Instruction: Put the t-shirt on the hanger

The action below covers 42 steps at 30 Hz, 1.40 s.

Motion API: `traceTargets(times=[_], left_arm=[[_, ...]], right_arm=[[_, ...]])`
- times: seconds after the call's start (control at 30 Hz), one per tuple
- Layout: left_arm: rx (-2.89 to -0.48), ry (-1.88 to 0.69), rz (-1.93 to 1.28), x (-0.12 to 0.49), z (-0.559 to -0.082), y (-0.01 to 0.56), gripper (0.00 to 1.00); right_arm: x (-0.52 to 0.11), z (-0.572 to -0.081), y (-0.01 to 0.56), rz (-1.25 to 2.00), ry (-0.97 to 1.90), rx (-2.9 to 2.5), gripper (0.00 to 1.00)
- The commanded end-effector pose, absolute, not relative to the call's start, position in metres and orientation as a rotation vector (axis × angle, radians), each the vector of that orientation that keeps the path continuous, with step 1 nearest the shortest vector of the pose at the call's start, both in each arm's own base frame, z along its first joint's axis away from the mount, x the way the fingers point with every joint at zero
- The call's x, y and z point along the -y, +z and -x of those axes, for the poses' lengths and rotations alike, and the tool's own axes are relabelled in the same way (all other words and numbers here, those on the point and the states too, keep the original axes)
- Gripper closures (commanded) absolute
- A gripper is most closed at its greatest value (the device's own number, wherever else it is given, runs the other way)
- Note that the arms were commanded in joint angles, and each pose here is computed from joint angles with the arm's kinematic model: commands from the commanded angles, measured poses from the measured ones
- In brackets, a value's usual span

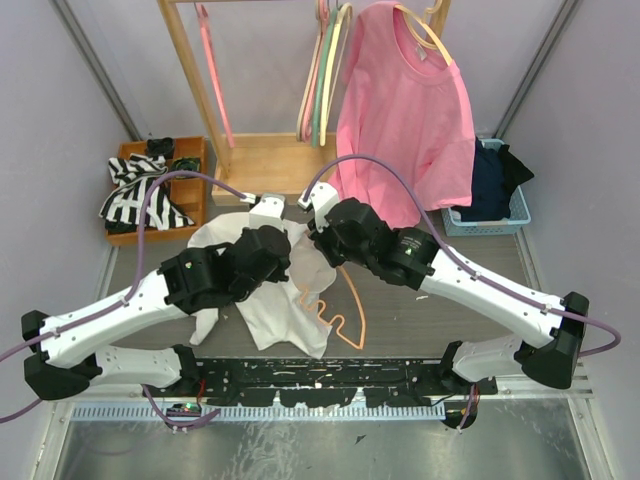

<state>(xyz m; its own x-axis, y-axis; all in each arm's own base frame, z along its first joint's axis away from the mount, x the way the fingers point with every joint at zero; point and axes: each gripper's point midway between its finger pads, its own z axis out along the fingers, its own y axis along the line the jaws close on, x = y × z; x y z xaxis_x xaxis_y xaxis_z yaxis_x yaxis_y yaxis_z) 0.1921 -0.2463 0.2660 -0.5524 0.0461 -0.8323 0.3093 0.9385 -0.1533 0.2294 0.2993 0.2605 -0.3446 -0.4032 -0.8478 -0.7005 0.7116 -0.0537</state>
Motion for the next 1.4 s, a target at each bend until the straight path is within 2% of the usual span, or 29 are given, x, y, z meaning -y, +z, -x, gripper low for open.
traceTargets(times=[0.0,0.03,0.07,0.17,0.27,0.33,0.4,0.63,0.7,0.93,1.17,1.37], left_arm=[[-2.136,-0.398,-0.246,0.244,-0.187,0.279,0.99],[-2.137,-0.402,-0.243,0.243,-0.186,0.280,0.96],[-2.141,-0.395,-0.240,0.242,-0.186,0.278,0.89],[-2.152,-0.354,-0.224,0.236,-0.187,0.274,0.54],[-2.157,-0.295,-0.206,0.228,-0.190,0.270,0.26],[-2.151,-0.291,-0.206,0.230,-0.192,0.269,0.16],[-2.147,-0.277,-0.204,0.232,-0.195,0.270,0.01],[-2.120,-0.180,-0.179,0.224,-0.205,0.273,0.01],[-2.108,-0.166,-0.175,0.223,-0.208,0.272,0.09],[-2.095,-0.167,-0.165,0.226,-0.212,0.273,0.60],[-2.127,-0.215,-0.168,0.228,-0.204,0.272,0.99],[-2.167,-0.276,-0.162,0.227,-0.194,0.272,1.00]], right_arm=[[-0.310,-0.240,0.329,0.719,0.489,-1.807,0.99],[-0.311,-0.240,0.330,0.720,0.490,-1.804,0.99],[-0.311,-0.241,0.331,0.720,0.487,-1.802,0.99],[-0.312,-0.243,0.332,0.720,0.481,-1.798,0.99],[-0.314,-0.242,0.334,0.719,0.493,-1.791,0.99],[-0.316,-0.243,0.335,0.723,0.498,-1.790,0.99],[-0.318,-0.243,0.337,0.725,0.504,-1.785,0.99],[-0.315,-0.242,0.350,0.717,0.509,-1.755,0.99],[-0.314,-0.240,0.351,0.714,0.519,-1.751,0.99],[-0.310,-0.234,0.355,0.720,0.539,-1.745,0.99],[-0.304,-0.223,0.337,0.769,0.556,-1.779,0.99],[-0.295,-0.221,0.323,0.789,0.508,-1.817,0.99]])
